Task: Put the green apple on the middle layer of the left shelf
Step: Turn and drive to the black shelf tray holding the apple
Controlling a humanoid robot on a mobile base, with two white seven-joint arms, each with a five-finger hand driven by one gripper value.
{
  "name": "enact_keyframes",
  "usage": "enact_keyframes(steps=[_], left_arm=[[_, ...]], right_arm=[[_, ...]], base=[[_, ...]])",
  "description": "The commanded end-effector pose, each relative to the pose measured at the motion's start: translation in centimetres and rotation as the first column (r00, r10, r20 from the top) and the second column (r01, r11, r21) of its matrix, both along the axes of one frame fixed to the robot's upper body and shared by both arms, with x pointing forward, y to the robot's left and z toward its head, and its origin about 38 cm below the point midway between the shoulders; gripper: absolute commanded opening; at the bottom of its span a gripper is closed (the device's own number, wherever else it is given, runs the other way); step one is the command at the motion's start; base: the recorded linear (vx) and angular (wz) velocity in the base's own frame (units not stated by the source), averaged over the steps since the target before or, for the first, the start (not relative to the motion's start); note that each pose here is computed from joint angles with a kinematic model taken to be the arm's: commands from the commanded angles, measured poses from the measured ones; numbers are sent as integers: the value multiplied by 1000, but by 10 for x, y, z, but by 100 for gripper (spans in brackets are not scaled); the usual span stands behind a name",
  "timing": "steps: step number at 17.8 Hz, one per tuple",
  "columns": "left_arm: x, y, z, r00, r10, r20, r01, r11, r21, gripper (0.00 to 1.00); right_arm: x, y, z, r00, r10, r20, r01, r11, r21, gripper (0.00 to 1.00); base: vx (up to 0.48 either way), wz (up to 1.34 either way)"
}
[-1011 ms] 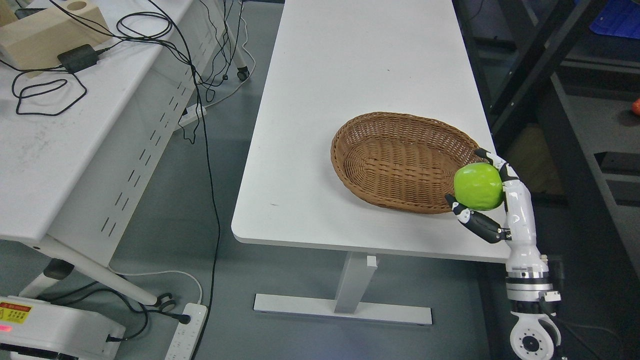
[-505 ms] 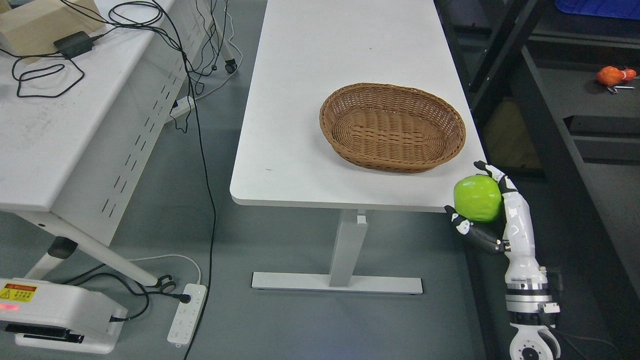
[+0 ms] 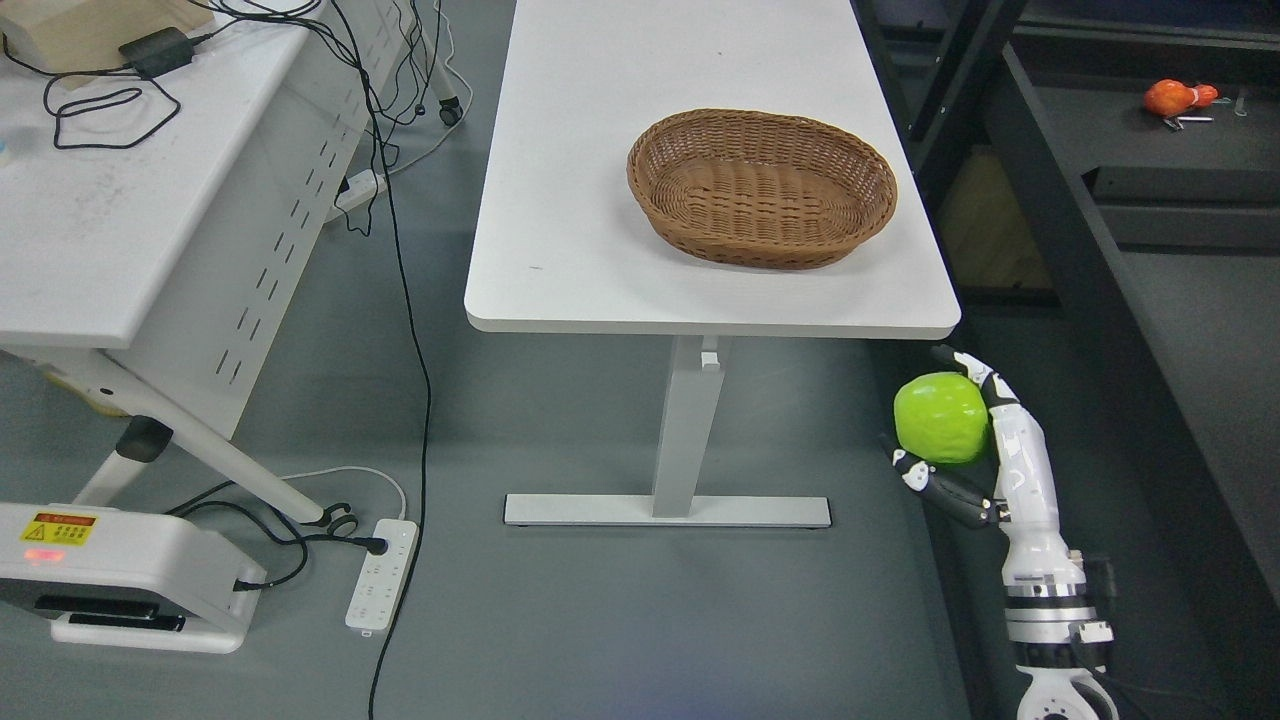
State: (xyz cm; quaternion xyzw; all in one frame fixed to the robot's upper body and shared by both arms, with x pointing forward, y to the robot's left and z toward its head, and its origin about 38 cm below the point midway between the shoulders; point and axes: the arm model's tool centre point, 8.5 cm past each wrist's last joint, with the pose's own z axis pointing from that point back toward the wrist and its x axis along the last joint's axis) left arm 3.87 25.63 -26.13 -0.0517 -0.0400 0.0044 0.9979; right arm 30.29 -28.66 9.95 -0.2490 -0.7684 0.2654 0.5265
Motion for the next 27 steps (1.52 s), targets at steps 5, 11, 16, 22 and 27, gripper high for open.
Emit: enact_keyframes(steps=[5,11,16,22,27], left_arm=[[0,11,1,1000,1,-1,-1,1000,17,100],[0,11,1,1000,1,-1,-1,1000,17,100],[0,11,1,1000,1,-1,-1,1000,17,100],[1,11,1,1000,1,0,-1,1000,17,100],[1,11,1,1000,1,0,-1,1000,17,100]], right_arm=[[-3,-1,-7,1000,-2,-25,2,1000,-2,0],[-4,0,-8,1000,-8,-28,8,1000,6,0],[-1,-4,-6,999,-22,-35,22,1000,0,0],[2,-5,-4,999,-25,-32,25,1000,-3,0],[3,-4,-3,999,-23,-30,23,1000,0,0]], base=[[-246,-159],[-247,-605],[-237,-891],[-183,-891],[-123,-738]])
